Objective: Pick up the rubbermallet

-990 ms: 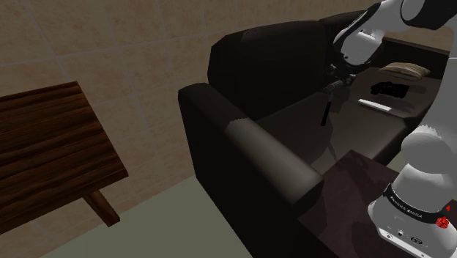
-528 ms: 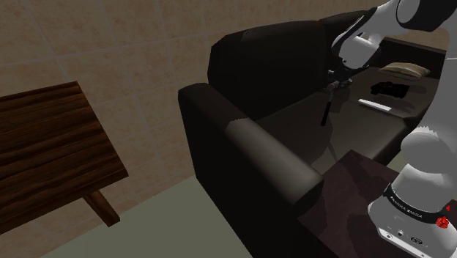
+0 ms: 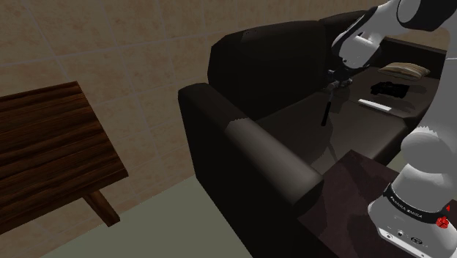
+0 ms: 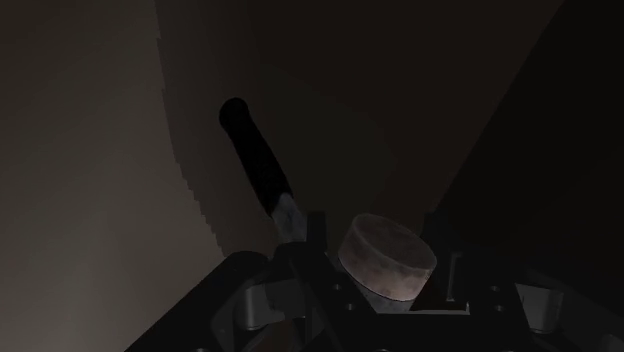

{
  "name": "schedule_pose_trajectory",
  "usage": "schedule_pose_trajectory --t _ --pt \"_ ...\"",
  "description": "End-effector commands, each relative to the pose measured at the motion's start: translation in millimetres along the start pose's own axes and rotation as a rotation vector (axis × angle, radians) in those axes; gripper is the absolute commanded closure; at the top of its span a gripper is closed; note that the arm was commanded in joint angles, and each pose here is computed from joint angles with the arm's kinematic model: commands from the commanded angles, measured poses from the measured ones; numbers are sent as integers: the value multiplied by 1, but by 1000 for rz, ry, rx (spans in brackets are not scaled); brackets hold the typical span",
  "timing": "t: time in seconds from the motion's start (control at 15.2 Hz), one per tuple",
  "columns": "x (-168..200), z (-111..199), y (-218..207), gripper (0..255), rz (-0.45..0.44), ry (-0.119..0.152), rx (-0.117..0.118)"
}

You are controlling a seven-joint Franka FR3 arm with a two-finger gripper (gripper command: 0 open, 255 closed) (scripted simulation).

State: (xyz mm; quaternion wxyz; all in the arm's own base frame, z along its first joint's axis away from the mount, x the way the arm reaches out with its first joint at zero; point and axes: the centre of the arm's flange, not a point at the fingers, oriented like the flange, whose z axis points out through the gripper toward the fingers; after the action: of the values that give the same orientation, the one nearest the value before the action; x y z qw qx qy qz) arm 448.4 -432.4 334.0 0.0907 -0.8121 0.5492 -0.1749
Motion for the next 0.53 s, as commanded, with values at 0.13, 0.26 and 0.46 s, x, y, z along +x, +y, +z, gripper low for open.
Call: schedule_pose_trajectory --t 0.13,0.26,0.46 --pt "4 -17 -6 255 0 0 0" --pt "5 -27 -10 255 0 0 0" --pt "8 -41 -15 255 0 0 0"
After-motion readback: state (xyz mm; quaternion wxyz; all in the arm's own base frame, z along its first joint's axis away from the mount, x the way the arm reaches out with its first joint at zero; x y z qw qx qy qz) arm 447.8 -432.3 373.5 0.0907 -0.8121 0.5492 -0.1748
